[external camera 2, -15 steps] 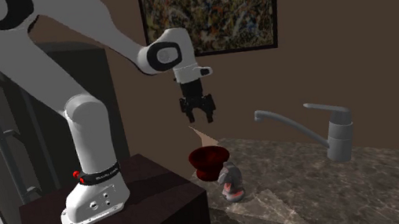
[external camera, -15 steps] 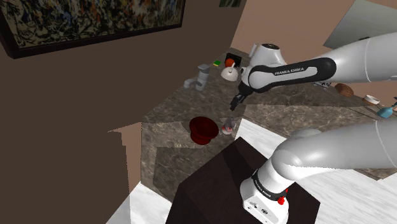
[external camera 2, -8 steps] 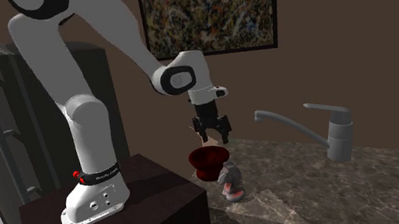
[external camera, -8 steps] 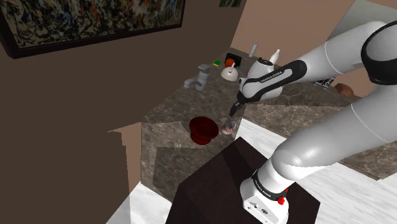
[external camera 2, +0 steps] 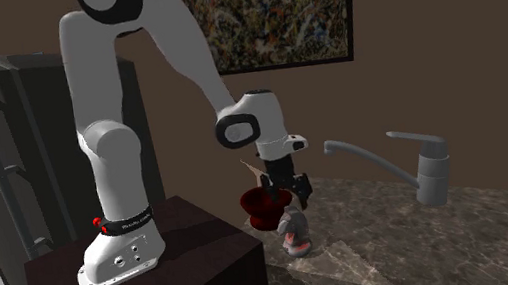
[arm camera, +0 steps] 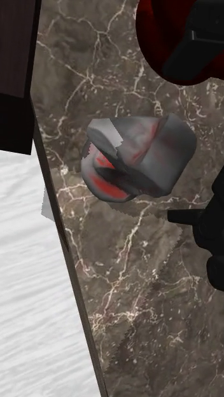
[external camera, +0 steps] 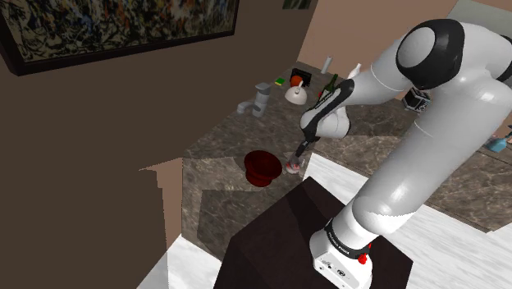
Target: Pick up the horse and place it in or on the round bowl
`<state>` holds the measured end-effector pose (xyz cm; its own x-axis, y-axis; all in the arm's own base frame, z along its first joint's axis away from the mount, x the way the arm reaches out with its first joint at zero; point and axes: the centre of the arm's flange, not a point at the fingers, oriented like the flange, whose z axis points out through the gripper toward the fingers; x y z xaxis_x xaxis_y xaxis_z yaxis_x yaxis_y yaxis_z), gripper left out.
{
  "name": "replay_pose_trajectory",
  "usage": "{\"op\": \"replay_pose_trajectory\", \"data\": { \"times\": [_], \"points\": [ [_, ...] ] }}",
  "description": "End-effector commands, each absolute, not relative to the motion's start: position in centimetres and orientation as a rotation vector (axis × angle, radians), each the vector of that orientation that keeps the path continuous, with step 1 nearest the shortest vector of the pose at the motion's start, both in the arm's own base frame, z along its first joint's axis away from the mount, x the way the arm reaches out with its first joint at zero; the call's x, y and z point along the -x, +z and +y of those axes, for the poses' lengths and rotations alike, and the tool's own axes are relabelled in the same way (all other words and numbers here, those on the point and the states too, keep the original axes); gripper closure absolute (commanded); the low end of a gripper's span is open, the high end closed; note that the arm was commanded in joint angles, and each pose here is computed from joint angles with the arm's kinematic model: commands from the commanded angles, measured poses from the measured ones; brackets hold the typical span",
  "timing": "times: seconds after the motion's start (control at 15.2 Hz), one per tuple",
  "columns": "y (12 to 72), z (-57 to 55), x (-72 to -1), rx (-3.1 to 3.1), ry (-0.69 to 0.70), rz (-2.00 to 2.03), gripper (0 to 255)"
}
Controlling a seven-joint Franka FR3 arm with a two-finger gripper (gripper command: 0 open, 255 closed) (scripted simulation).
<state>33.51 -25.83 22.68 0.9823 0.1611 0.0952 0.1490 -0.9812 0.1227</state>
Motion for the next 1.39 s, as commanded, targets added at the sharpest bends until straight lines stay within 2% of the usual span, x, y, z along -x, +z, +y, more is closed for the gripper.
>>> {"op": "replay_pose_trajectory", "data": {
  "times": [0.0, 0.26, 0.79, 0.86, 1.32],
  "points": [
    [21.7, -26.1, -33.7, -3.012, 0.160, 0.235, 0],
    [19.3, -26.4, -34.0, -3.012, 0.160, 0.235, 0],
    [19.3, -26.4, -34.0, -3.012, 0.160, 0.235, 0],
    [19.3, -26.4, -34.0, -3.012, 0.160, 0.235, 255],
    [19.4, -26.4, -34.0, -3.012, 0.160, 0.235, 255]
  ]
}}
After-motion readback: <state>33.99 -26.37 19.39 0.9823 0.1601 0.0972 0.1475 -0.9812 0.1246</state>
